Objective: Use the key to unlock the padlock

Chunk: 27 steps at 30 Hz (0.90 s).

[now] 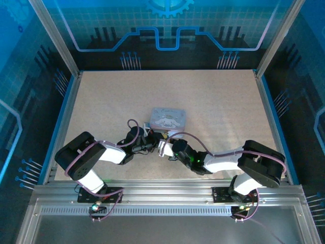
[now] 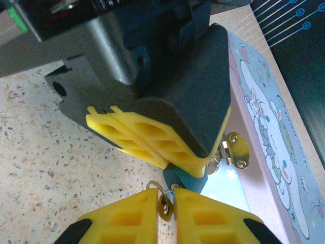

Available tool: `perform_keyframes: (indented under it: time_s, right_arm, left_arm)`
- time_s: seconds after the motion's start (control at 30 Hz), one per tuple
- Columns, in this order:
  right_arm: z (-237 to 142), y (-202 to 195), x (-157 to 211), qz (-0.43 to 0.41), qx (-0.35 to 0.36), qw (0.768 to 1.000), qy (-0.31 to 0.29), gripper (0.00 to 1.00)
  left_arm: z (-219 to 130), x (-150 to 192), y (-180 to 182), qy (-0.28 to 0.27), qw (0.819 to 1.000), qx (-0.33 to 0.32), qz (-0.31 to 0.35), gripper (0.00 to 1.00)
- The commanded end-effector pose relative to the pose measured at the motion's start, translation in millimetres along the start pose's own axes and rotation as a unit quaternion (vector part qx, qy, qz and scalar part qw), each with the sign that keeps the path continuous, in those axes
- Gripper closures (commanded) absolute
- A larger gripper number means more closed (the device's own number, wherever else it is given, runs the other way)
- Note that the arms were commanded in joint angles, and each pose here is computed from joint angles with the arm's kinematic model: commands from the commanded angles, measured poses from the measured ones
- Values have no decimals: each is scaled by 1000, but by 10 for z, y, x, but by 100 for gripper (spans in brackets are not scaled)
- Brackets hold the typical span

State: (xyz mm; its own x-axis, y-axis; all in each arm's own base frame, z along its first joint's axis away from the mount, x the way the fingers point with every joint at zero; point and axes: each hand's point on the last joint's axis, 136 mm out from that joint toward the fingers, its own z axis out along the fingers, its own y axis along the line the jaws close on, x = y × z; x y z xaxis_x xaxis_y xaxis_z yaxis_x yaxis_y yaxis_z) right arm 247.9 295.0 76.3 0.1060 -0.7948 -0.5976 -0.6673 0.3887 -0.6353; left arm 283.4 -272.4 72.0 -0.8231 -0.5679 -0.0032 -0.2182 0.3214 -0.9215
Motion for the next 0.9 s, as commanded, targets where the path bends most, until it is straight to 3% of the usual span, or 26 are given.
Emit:
perform_keyframes:
  time_s: [0.0, 0.3, 0.87]
  right_arm:
    - [50, -158, -70, 28, 27, 999, -3, 87]
    - [56, -249, -7, 57, 38, 998, 4, 100]
    - [83, -198, -49, 159, 16, 987, -15, 100]
  left_arm:
    - [-13, -4, -258, -2, 999, 36, 4, 96]
    - [-2, -3, -255, -1, 999, 36, 4, 96]
    - [8, -2, -217, -2, 999, 34, -3, 97]
